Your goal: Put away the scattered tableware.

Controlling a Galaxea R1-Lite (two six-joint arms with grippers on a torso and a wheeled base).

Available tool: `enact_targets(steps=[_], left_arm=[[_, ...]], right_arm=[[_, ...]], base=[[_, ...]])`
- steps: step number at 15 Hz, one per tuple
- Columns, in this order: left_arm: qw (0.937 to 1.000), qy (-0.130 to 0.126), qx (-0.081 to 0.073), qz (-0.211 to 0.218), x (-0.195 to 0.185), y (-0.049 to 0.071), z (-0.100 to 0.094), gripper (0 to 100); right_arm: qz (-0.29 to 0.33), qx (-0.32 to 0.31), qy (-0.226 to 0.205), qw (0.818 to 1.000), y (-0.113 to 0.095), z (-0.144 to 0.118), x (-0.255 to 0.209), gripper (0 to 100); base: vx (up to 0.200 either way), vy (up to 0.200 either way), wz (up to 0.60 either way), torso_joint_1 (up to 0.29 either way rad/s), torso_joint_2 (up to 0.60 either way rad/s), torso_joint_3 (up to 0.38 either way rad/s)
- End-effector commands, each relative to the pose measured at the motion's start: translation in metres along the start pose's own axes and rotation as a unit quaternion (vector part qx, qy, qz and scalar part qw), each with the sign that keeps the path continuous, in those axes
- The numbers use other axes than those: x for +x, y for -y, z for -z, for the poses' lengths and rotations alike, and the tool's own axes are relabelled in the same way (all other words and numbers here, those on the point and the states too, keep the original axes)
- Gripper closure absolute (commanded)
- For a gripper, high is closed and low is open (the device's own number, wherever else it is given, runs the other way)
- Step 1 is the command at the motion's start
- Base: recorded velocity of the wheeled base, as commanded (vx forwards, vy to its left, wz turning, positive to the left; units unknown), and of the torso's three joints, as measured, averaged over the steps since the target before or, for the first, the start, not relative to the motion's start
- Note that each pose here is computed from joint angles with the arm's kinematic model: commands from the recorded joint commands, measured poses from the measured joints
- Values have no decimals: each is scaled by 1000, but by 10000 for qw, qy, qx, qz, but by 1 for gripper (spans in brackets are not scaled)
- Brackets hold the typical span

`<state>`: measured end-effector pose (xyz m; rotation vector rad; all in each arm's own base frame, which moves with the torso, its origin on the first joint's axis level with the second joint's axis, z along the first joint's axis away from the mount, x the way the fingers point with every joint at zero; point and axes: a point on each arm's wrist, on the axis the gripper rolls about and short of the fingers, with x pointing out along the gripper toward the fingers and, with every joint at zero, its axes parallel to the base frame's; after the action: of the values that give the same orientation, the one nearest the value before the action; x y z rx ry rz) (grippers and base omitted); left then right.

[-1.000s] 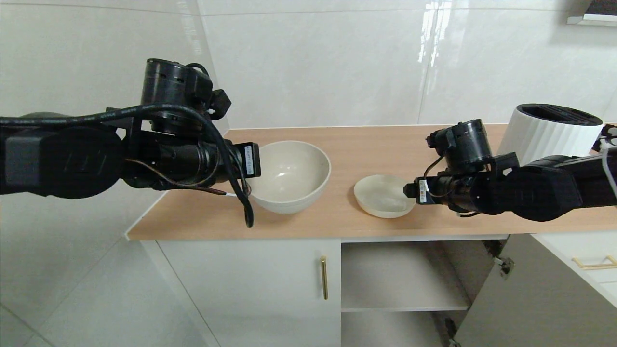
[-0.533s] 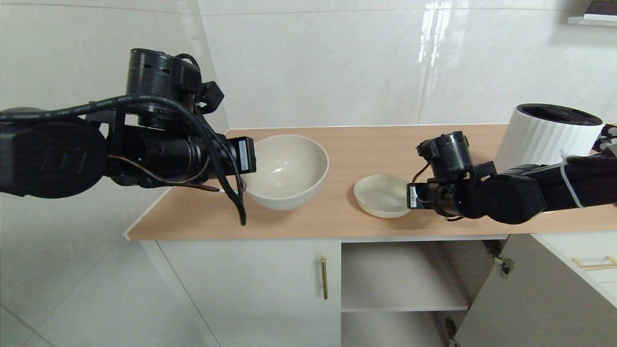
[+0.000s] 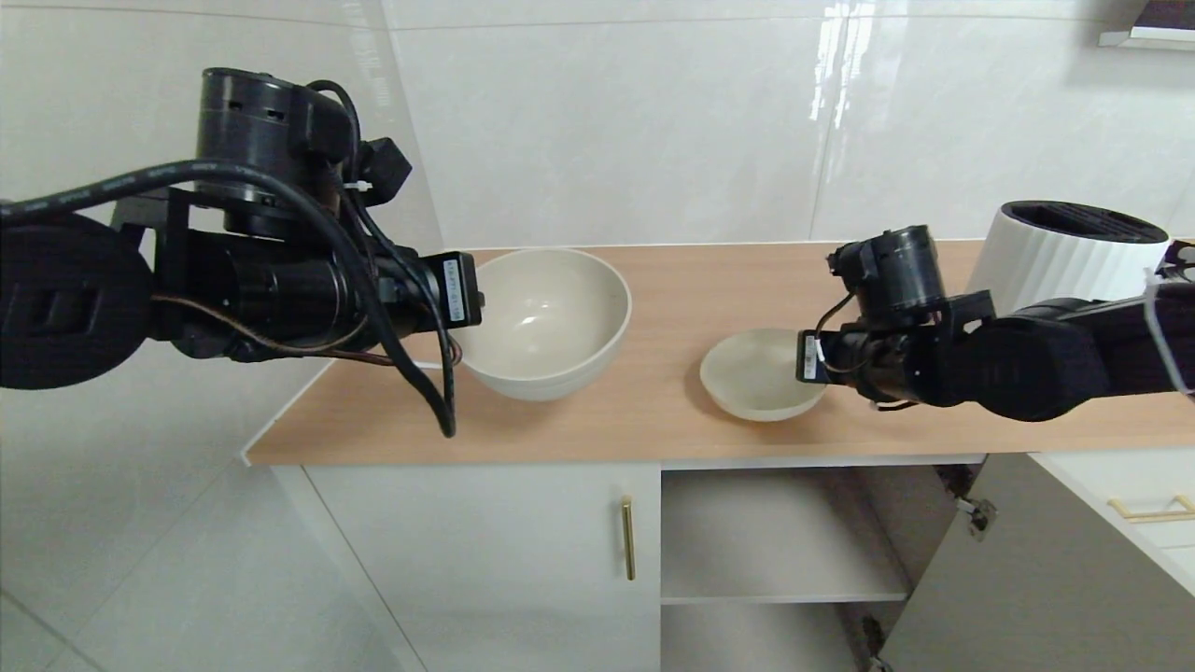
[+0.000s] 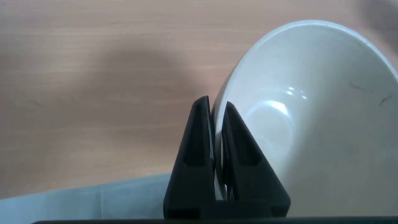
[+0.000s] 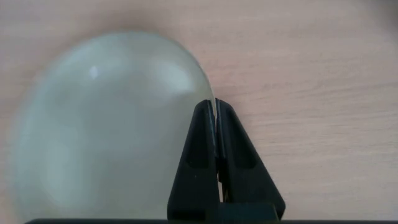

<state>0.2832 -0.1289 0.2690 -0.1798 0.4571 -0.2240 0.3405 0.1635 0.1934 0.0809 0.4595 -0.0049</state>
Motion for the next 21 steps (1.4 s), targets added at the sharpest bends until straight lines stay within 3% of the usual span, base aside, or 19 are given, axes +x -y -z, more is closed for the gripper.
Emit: enact_targets(steps=[1,2,4,7,9,10,13,16,21], left_arm=[[9999,116,-5,80,-19,0,-1,100],[9998,120,15,155,-31,2,3,100],[9993,13,-264,264,-34,7,11,100],[9989,-129,-354,267,-39,3,21,100],[9975,-325,-585,226,-39,-1,32,100],[9974,-373,-582,222,-40,-2,36,100],[9931,-982,-500,406,-46,-8,70,100],[9888,-1394,-362,378,-46,-10,96,100],[9896,-1330,-355,424,-39,-11,106,100]], right_arm=[[-373,86,437,9983,6,-21,-59,100],[-556,96,553,9969,6,-23,-84,100],[-617,-25,537,9966,20,-11,-112,100],[-716,-93,596,9956,26,-4,-132,100],[-899,-304,414,9946,28,19,-149,100],[-937,-332,398,9943,29,22,-153,100],[-1047,-683,46,9921,42,63,-171,100],[-1061,-975,-402,9887,47,98,-172,100],[-866,-1055,-934,9862,38,118,-151,100]], base=[[0,0,0,0,0,0],[0,0,0,0,0,0],[0,0,0,0,0,0],[0,0,0,0,0,0],[0,0,0,0,0,0],[0,0,0,0,0,0],[0,0,0,-17,37,32],[0,0,0,-141,370,246],[0,0,0,-149,463,308]])
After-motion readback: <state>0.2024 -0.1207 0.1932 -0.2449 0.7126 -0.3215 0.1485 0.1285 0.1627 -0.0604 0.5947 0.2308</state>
